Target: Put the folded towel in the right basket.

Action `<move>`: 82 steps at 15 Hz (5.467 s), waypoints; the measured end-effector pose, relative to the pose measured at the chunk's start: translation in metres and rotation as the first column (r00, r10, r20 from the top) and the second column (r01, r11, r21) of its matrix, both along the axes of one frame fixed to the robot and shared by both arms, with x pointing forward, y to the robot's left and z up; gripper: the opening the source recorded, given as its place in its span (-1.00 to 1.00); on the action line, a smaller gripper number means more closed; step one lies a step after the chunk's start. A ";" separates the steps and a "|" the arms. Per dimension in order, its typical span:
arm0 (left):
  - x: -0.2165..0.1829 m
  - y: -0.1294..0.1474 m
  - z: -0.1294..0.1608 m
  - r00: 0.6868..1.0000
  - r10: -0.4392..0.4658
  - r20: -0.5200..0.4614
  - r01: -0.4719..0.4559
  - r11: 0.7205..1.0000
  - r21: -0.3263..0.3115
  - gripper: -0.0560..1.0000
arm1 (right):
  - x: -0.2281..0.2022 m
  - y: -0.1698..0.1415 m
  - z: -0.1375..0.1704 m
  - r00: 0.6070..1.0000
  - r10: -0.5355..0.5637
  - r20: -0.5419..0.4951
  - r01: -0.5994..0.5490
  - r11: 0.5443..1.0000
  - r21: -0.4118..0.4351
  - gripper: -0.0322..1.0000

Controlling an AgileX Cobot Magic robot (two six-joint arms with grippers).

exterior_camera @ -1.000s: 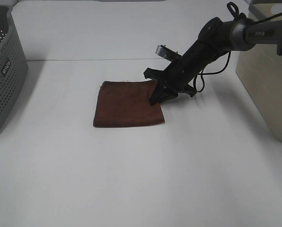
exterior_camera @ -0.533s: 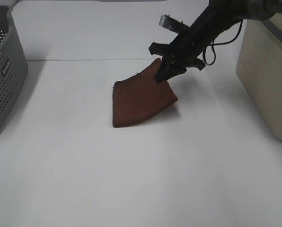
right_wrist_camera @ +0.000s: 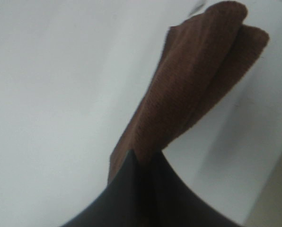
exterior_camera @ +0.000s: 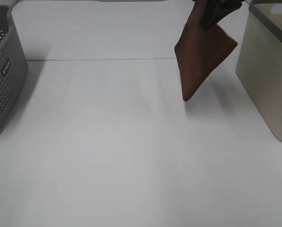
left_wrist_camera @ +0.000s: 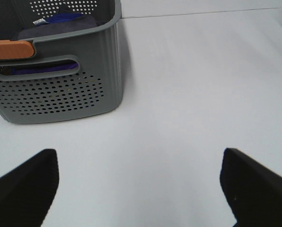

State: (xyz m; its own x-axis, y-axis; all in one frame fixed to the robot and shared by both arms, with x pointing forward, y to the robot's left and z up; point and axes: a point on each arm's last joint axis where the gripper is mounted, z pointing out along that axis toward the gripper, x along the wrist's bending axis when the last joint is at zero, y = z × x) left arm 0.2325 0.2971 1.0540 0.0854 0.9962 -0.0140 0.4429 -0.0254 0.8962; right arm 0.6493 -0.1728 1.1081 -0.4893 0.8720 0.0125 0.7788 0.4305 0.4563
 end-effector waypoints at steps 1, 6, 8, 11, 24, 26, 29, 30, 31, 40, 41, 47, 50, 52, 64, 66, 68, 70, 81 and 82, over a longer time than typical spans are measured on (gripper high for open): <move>0.000 0.000 0.000 1.000 0.000 0.000 0.000 1.000 0.000 0.77 | -0.006 -0.007 0.013 0.999 -0.021 0.034 0.023 0.999 -0.047 -0.92; 0.000 0.000 0.000 1.000 0.000 0.000 0.000 1.000 0.000 0.77 | -0.008 -0.045 0.050 0.975 -0.126 0.182 0.156 0.974 -0.166 -0.92; 0.000 0.000 0.000 1.000 0.000 0.000 0.000 1.000 0.000 0.77 | -0.003 -0.084 0.057 0.955 -0.230 0.185 0.252 0.962 -0.106 -0.92; 0.000 0.000 0.000 1.000 0.000 0.000 0.000 1.000 0.000 0.77 | 0.000 -0.141 0.056 0.916 -0.374 0.146 0.380 0.925 -0.011 -0.92; 0.000 0.000 0.000 1.000 0.000 0.000 0.000 1.000 0.000 0.77 | 0.030 -0.269 -0.047 0.750 -0.649 -0.124 0.657 0.753 0.034 -0.46; 0.000 0.000 0.000 1.000 0.000 0.000 0.000 1.000 0.000 0.77 | 0.031 -0.271 -0.052 0.735 -0.665 -0.131 0.673 0.739 0.018 0.01; 0.000 0.000 0.000 1.000 0.000 0.000 0.000 1.000 0.000 0.77 | 0.031 -0.269 -0.050 0.731 -0.669 -0.135 0.678 0.734 0.038 0.42; 0.000 0.000 0.000 1.000 0.000 0.000 0.000 1.000 0.000 0.77 | 0.030 -0.267 -0.044 0.734 -0.666 -0.134 0.677 0.733 0.063 0.45; 0.000 0.000 0.000 1.000 0.000 0.000 0.000 1.000 0.000 0.77 | 0.027 -0.262 -0.032 0.740 -0.662 -0.123 0.673 0.733 0.102 0.46; 0.000 0.000 0.000 1.000 0.000 0.000 0.000 1.000 0.000 0.77 | -0.018 -0.155 0.084 0.864 -0.492 0.112 0.460 0.860 0.222 0.47; 0.000 0.000 0.000 1.000 0.000 0.000 0.000 1.000 0.000 0.77 | -0.026 -0.142 0.093 0.870 -0.471 0.143 0.439 0.874 0.210 0.47; 0.000 0.000 0.000 1.000 0.000 0.000 0.000 1.000 0.000 0.77 | -0.115 -0.114 0.121 0.891 -0.405 0.205 0.376 0.912 0.166 0.47; 0.000 0.000 0.000 1.000 0.000 0.000 0.000 1.000 0.000 0.77 | -0.170 -0.114 0.101 0.901 -0.405 0.153 0.386 0.912 0.142 0.47; 0.000 0.000 0.000 1.000 0.000 0.000 0.000 1.000 0.000 0.77 | -0.209 -0.115 0.081 0.906 -0.405 0.123 0.390 0.912 0.128 0.47; 0.000 0.000 0.000 1.000 0.000 0.000 0.000 1.000 0.000 0.77 | -0.397 -0.118 -0.051 0.849 -0.413 0.328 0.368 0.909 0.194 0.47; 0.000 0.000 0.000 1.000 0.000 0.000 0.000 1.000 0.000 0.77 | -0.412 -0.119 -0.046 0.765 -0.421 0.488 0.329 0.906 0.267 0.47; 0.000 0.000 0.000 1.000 0.000 0.000 0.000 1.000 0.000 0.77 | -0.417 -0.121 -0.053 0.733 -0.422 0.533 0.331 0.906 0.263 0.47; 0.000 0.000 0.000 1.000 0.000 0.000 0.000 1.000 0.000 0.77 | -0.417 -0.122 -0.054 0.731 -0.423 0.536 0.336 0.906 0.256 0.47; 0.000 0.000 0.000 1.000 0.000 0.000 0.000 1.000 0.000 0.77 | -0.417 -0.122 -0.054 0.731 -0.423 0.536 0.336 0.906 0.257 0.47; 0.000 0.000 0.000 1.000 0.000 0.000 0.000 1.000 0.000 0.77 | -0.417 -0.122 -0.054 0.731 -0.423 0.536 0.336 0.906 0.257 0.47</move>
State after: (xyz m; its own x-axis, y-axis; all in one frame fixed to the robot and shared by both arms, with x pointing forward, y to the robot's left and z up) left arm 0.2325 0.2971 1.0540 0.0854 0.9962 -0.0140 0.4429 -0.0254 0.8962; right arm 0.2321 -0.2944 1.0540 -0.0715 0.9971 -0.0279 0.4426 0.0567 0.8949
